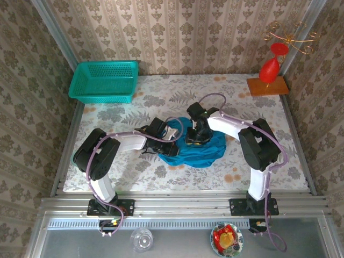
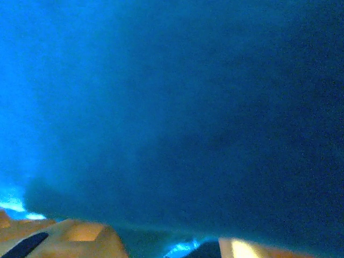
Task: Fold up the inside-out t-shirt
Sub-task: Turn the T-shirt inside out at the center of the table.
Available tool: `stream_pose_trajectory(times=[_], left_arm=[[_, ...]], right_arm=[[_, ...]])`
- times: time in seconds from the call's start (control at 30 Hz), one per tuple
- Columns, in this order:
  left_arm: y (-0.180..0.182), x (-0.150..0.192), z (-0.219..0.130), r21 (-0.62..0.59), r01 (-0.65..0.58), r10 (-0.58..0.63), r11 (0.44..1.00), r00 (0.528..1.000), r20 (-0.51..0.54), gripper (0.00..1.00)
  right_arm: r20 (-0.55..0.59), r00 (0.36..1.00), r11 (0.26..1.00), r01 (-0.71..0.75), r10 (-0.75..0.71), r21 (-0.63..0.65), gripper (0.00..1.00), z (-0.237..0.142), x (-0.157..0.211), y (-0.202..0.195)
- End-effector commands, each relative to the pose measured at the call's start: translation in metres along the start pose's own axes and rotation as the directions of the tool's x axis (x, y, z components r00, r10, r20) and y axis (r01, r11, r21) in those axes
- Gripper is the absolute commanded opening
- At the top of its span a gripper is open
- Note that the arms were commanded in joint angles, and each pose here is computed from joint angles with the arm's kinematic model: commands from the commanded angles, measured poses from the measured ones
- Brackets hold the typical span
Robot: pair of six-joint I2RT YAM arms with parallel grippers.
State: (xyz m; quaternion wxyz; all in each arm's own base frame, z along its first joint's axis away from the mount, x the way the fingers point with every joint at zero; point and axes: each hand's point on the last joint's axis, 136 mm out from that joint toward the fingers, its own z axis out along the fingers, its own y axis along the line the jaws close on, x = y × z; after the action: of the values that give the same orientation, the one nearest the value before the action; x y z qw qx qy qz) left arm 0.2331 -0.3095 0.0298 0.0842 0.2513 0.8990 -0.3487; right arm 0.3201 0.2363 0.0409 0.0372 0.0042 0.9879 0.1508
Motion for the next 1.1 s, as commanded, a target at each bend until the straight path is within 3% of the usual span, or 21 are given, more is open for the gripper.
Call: stream_pose_trajectory(times=[0.0, 0.07, 0.37, 0.77, 0.93, 1.07], left_arm=[[-0.004, -0.006, -0.007, 0.003, 0.004, -0.004, 1.0, 0.999, 0.039, 0.1], [-0.002, -0.011, -0.012, -0.019, 0.003, -0.002, 1.0, 0.998, 0.059, 0.1], [0.016, -0.027, -0.035, -0.066, 0.023, -0.015, 0.998, 0.993, 0.121, 0.1], [0.07, -0.052, -0.091, -0.175, 0.097, -0.054, 0.98, 0.971, 0.235, 0.09], [0.09, -0.064, -0.13, -0.23, 0.128, -0.055, 0.965, 0.953, 0.297, 0.09], [0.068, -0.084, -0.163, -0.218, 0.047, 0.039, 0.975, 0.926, 0.377, 0.16]], right_arm=[[0.062, 0.998, 0.998, 0.033, -0.03, -0.055, 0.07, -0.025, -0.014, 0.024], [0.124, 0.991, 0.996, 0.052, -0.043, -0.069, 0.0, -0.055, -0.023, 0.034], [0.413, 0.904, 0.972, 0.184, -0.109, -0.145, 0.0, -0.217, -0.05, 0.078], [0.752, 0.65, 0.935, 0.322, -0.107, -0.146, 0.0, -0.415, -0.059, 0.106], [0.811, 0.579, 0.944, 0.309, -0.087, -0.119, 0.0, -0.449, -0.053, 0.095], [0.74, 0.669, 0.969, 0.224, -0.073, -0.107, 0.0, -0.403, -0.052, 0.065]])
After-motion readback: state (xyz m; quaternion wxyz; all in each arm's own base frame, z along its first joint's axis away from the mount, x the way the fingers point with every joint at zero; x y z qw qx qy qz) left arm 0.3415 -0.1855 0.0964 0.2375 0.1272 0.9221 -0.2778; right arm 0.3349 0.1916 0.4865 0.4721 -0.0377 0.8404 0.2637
